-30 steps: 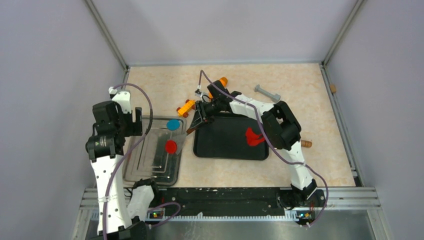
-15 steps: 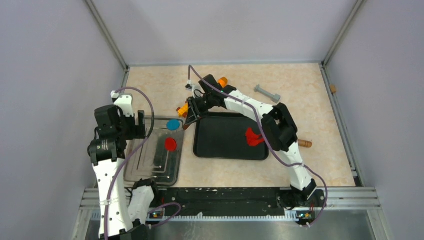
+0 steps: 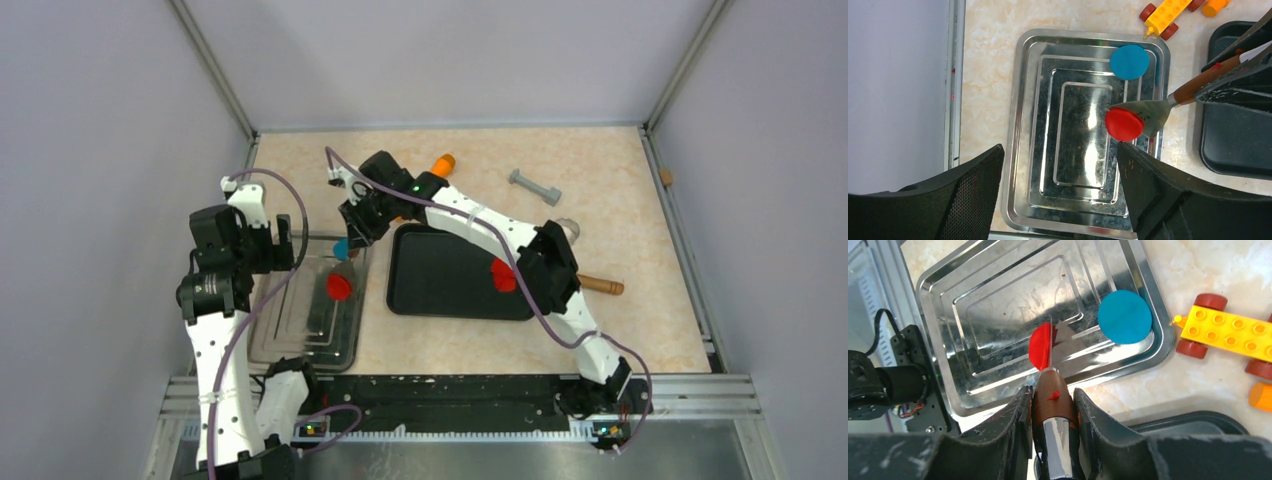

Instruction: Roll out the dumpling wrappers from the dough

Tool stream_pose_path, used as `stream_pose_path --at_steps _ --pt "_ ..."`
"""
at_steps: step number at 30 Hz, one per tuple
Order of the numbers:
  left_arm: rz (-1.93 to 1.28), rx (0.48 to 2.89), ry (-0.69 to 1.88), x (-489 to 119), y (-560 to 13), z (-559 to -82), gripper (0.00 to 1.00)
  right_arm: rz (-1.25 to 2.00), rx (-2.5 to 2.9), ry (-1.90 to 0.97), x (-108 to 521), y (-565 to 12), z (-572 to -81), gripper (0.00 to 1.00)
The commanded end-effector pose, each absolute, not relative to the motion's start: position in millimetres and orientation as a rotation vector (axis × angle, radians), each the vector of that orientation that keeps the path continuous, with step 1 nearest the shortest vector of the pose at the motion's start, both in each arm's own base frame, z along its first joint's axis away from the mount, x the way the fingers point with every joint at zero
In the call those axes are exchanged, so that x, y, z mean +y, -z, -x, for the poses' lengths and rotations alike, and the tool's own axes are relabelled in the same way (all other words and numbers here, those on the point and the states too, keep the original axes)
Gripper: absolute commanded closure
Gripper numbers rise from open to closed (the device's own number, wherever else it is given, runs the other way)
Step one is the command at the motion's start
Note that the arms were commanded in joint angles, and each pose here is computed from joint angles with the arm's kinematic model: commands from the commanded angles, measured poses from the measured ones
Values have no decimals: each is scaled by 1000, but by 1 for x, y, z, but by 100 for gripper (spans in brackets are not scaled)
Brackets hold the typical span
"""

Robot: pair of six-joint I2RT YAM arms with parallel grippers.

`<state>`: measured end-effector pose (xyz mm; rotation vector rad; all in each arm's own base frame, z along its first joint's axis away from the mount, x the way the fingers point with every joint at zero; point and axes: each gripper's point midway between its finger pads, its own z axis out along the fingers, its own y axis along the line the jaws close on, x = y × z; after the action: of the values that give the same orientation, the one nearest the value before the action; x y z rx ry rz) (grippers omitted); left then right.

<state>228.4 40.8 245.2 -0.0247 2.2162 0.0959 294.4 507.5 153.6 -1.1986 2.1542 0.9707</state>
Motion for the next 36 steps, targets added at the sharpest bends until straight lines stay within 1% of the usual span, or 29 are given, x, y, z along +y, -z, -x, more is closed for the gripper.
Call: stream_pose_path --at_steps 1,12,18,31,36 --pt "40 2130 -71 39 -266 -242 14 1304 2061 -701 499 -146 -316 100" --pt "79 2103 -45 37 -272 -243 14 1439 1842 -559 518 -176 -301 100" --pt "89 2095 -25 35 -269 -248 14 1512 1791 -512 521 -176 -291 100" --pt "107 2069 -19 37 -274 -259 14 1619 1688 -448 522 -169 -281 100" --pt "128 2032 -26 39 -283 -259 14 1609 1681 -505 524 -183 -273 100"
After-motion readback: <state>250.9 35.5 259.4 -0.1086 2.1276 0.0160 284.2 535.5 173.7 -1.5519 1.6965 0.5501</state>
